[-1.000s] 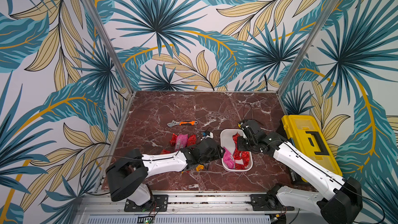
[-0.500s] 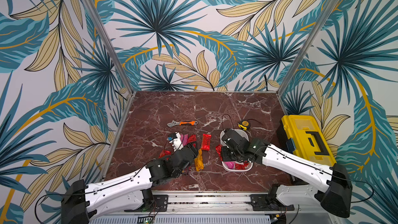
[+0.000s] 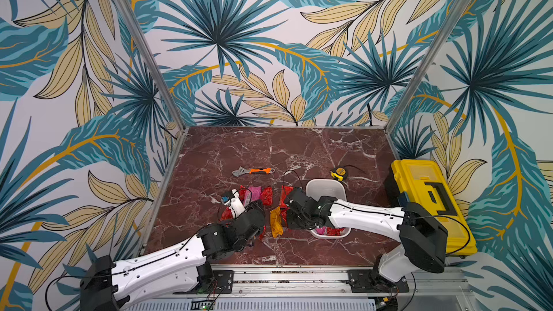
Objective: Take the tea bags out of the storage box
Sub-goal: Place the tea bag at the center of the board, then pick up the tea bag from the storage box.
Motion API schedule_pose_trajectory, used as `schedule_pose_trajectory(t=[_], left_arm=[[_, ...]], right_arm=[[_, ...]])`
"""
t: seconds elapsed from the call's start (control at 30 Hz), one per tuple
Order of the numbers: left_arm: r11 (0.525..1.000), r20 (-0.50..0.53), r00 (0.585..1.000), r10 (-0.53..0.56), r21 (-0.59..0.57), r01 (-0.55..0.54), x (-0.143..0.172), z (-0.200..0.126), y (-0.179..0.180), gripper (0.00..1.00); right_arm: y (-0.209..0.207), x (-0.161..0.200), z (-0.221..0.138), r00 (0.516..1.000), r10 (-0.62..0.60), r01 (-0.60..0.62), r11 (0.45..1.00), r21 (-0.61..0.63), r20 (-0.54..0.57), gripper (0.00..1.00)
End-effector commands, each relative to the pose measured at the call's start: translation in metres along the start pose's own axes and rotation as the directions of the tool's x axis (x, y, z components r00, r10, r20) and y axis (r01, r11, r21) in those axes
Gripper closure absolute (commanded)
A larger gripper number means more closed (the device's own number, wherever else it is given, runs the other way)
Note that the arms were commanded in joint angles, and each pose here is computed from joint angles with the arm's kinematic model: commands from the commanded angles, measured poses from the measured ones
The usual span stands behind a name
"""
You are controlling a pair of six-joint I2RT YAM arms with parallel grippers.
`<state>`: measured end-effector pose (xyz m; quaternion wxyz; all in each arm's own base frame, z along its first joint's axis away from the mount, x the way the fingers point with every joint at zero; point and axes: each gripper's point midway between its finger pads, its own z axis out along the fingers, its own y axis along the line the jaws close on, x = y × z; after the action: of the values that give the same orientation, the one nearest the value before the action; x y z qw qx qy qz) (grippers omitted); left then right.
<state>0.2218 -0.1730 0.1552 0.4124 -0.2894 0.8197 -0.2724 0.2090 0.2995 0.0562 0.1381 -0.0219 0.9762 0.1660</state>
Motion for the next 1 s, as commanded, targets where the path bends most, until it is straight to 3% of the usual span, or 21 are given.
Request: schedule_pose_trajectory(t=[0.0, 0.23, 0.47, 0.77, 0.97], left_arm=[[1.000, -0.002, 1.000, 0.005, -0.020, -0.005, 0.002, 0.002, 0.009, 0.49], [1.000, -0.021, 0.999, 0.028, -0.009, -0.028, 0.005, 0.003, 0.005, 0.49], [0.994, -0.051, 0.996, 0.072, 0.080, -0.068, 0.012, 0.007, -0.021, 0.48], [0.969, -0.145, 0.974, 0.174, 0.203, -0.143, 0.039, 0.020, -0.065, 0.45], [0.948, -0.258, 0.943, 0.208, 0.289, -0.130, 0.071, 0.036, -0.090, 0.43]], right_arm=[[-0.003, 0.003, 0.012, 1.000, 0.019, -0.019, 1.000, 0.010, 0.002, 0.71], [0.005, -0.001, 0.004, 1.000, 0.016, -0.016, 0.999, -0.031, 0.014, 0.57], [0.002, -0.023, -0.046, 0.992, -0.003, 0.008, 0.999, -0.040, 0.122, 0.50], [-0.096, -0.043, -0.087, 0.979, 0.040, -0.067, 0.989, 0.132, 0.198, 0.49], [-0.130, -0.019, -0.078, 0.995, 0.047, -0.057, 0.991, 0.120, 0.087, 0.45]])
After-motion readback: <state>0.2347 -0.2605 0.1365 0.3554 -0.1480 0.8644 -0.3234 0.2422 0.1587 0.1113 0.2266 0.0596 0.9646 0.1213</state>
